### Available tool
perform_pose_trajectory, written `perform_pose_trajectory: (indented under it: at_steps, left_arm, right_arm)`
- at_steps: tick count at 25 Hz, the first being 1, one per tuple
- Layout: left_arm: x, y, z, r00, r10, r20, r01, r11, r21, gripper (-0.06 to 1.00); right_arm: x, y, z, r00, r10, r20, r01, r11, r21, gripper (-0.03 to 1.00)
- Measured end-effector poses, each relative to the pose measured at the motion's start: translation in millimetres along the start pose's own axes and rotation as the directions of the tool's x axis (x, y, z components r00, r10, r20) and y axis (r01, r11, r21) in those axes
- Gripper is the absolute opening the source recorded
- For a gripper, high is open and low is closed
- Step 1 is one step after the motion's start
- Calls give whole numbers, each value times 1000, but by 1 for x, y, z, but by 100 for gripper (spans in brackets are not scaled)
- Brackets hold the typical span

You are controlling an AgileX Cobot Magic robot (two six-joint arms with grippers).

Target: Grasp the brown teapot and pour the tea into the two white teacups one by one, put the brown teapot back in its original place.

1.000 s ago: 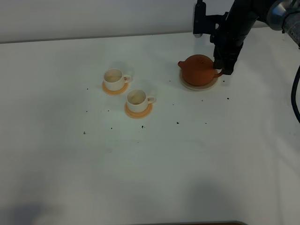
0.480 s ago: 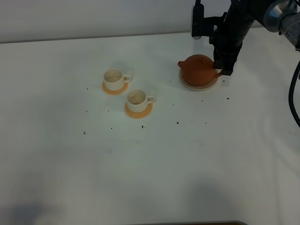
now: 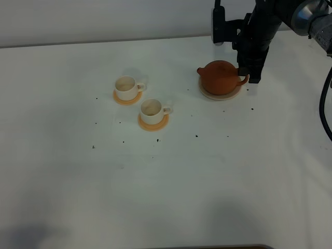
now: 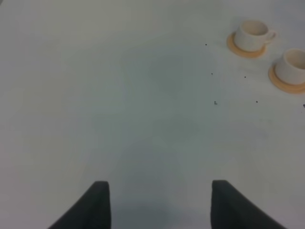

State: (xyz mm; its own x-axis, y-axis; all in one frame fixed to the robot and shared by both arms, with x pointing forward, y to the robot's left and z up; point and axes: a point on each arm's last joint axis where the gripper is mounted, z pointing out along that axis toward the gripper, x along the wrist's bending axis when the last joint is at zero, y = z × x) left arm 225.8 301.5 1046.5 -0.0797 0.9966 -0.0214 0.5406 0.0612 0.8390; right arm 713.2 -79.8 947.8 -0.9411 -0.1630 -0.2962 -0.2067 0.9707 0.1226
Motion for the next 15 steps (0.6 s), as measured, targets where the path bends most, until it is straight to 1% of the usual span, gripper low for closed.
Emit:
perform_pose_trajectory:
  at_steps: [15]
  left_arm:
    - [0, 0, 0, 1000, 0, 0, 0, 1000, 0, 47]
  right_arm:
    - [3, 7, 3, 998, -58, -8, 58, 998, 11, 34]
